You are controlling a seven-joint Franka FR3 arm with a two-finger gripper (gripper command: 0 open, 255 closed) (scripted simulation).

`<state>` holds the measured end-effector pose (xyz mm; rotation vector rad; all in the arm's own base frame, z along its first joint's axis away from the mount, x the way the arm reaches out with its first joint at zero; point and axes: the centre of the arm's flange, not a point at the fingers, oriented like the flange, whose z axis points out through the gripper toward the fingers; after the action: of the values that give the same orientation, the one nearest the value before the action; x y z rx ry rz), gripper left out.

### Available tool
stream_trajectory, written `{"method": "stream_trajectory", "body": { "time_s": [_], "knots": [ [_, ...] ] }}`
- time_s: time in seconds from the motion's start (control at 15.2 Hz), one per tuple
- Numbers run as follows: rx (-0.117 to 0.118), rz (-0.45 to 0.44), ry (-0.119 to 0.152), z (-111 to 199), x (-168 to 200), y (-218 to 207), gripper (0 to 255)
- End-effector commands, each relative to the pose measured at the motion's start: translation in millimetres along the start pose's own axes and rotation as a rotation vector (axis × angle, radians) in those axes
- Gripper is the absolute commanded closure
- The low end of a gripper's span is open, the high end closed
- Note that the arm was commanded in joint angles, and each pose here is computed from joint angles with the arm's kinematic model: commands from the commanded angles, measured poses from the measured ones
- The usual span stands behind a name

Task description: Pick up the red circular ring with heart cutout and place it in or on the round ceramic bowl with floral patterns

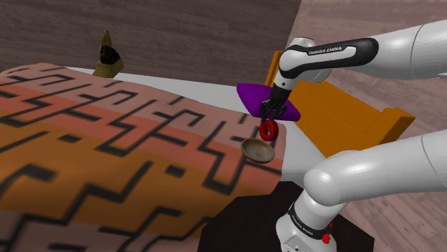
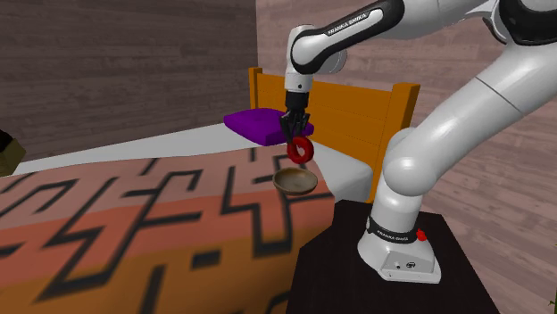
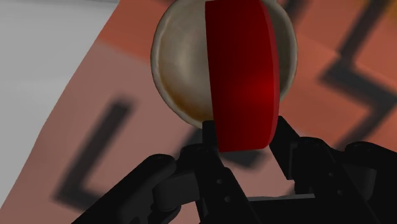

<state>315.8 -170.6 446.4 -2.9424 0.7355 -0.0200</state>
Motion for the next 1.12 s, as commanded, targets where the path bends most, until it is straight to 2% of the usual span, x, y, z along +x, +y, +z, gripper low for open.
{"method": "stream_trajectory", "body": {
  "time_s": [0.0,0.73,1.06],
  "knots": [
    [0.0,0.0,0.001,10.3,0.1,1.3,255],
    [0.0,0.0,0.001,70.4,0.9,7.8,255],
    [0.0,0.0,0.001,70.4,0.9,7.8,255]
  ]
}}
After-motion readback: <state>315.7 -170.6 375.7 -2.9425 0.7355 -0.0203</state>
